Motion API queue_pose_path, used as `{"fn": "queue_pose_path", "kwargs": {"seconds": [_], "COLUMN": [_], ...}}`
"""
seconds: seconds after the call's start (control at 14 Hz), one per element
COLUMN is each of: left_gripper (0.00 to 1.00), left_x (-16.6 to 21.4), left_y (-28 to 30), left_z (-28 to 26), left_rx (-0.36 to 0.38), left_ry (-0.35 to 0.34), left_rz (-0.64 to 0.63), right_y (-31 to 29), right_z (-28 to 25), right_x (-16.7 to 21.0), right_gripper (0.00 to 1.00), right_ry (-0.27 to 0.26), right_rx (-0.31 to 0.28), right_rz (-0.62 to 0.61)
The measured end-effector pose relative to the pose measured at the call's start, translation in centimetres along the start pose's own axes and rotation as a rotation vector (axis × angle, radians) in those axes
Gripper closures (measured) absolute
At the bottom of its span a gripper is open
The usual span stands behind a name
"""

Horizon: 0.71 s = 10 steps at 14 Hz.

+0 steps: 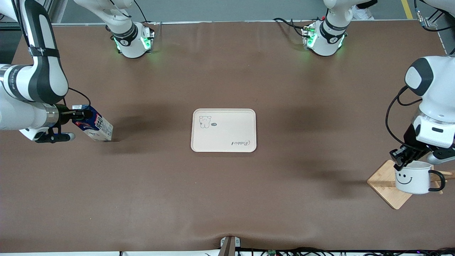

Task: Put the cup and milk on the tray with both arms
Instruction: 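Lift the mug off the stand peg with the left gripper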

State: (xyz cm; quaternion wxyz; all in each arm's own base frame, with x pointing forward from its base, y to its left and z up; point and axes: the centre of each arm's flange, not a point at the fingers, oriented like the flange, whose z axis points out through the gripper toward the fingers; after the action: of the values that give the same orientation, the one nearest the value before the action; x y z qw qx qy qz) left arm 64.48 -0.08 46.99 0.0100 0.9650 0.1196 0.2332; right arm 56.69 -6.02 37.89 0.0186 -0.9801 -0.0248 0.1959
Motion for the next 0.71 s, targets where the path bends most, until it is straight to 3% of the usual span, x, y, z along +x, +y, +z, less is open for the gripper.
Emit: {"fn": "queue_pose_path", "kwargs": {"seconds": [0.36,0.71], "left_gripper": [0.93,0.93], "left_x": [-2.1,-6.6], "left_y": [4.0,12.3], "left_z": [-1.5,-1.9], "left_rx": [0.008,-0.027], "left_ry": [-0.098,-0.203], "left_rz": [0.054,0.13], "right_y": [-0.9,-2.9], "right_z": [-4.1,-8.3], "right_x": [-0.1,-0.5], "right_gripper": [0.35,0.35], "right_ry": [0.041,0.074], "right_rx": [-0.008,-0.019], "right_rz": [-0.014,-0.044]}}
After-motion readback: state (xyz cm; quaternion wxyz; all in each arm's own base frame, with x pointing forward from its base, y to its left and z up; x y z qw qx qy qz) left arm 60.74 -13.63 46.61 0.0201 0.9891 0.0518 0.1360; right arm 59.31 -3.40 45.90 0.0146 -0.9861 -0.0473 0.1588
